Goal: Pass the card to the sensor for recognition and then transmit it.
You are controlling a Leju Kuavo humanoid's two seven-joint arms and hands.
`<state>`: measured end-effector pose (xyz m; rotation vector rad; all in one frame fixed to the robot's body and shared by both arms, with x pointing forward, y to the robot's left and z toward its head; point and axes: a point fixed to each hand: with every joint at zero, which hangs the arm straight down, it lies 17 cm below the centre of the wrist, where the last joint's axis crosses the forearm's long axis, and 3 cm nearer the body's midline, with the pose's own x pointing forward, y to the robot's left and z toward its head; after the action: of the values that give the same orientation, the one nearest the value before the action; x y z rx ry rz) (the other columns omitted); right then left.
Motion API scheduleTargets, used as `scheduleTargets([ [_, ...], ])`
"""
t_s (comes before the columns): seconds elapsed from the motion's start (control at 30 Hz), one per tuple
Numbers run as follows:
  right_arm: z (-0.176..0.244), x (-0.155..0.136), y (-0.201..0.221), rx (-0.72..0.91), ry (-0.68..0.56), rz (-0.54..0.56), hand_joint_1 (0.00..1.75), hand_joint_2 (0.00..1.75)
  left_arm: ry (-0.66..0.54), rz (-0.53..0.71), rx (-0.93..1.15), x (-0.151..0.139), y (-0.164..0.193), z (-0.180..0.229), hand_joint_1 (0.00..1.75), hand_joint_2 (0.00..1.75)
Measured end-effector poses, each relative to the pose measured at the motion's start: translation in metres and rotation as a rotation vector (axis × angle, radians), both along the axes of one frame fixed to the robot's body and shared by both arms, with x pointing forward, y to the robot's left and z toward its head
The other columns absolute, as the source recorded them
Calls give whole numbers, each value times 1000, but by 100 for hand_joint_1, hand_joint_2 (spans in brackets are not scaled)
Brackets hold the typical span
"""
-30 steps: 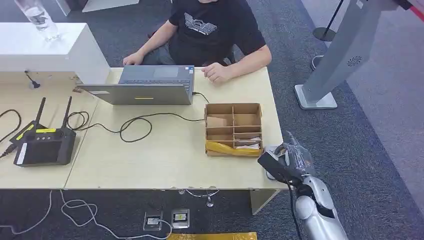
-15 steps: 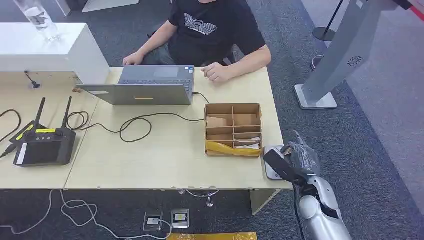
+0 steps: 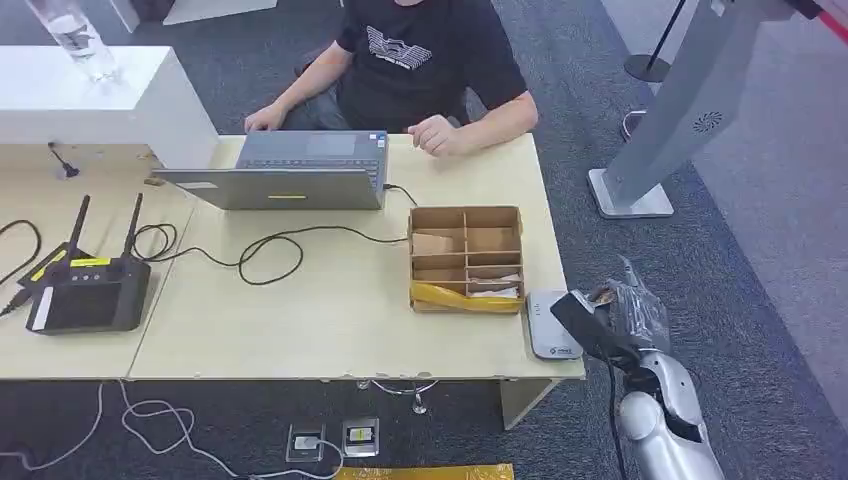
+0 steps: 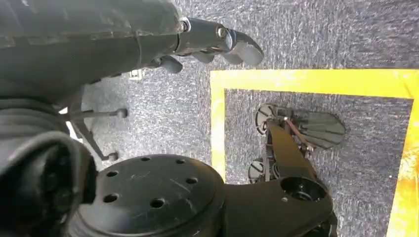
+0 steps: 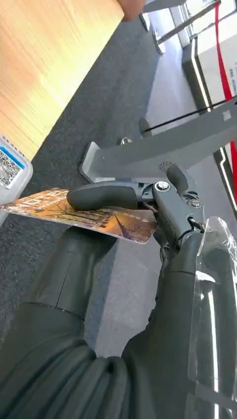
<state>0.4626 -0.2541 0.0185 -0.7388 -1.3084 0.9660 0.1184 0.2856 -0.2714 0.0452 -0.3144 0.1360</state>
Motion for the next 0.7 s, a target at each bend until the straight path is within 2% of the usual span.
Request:
scheduleTargets([
  [0.5,-5,-7,7,-9,4,34,175,175,9,0,-1,-1,0,0,0,0],
  [0.6,9,-1,7,-42,-22,25,175,175,8,-6,0,-2,0,0,0,0],
  [0.7,42,15,8,-78,-80,20,175,175,8,-16,2,-2,-1,0,0,0],
])
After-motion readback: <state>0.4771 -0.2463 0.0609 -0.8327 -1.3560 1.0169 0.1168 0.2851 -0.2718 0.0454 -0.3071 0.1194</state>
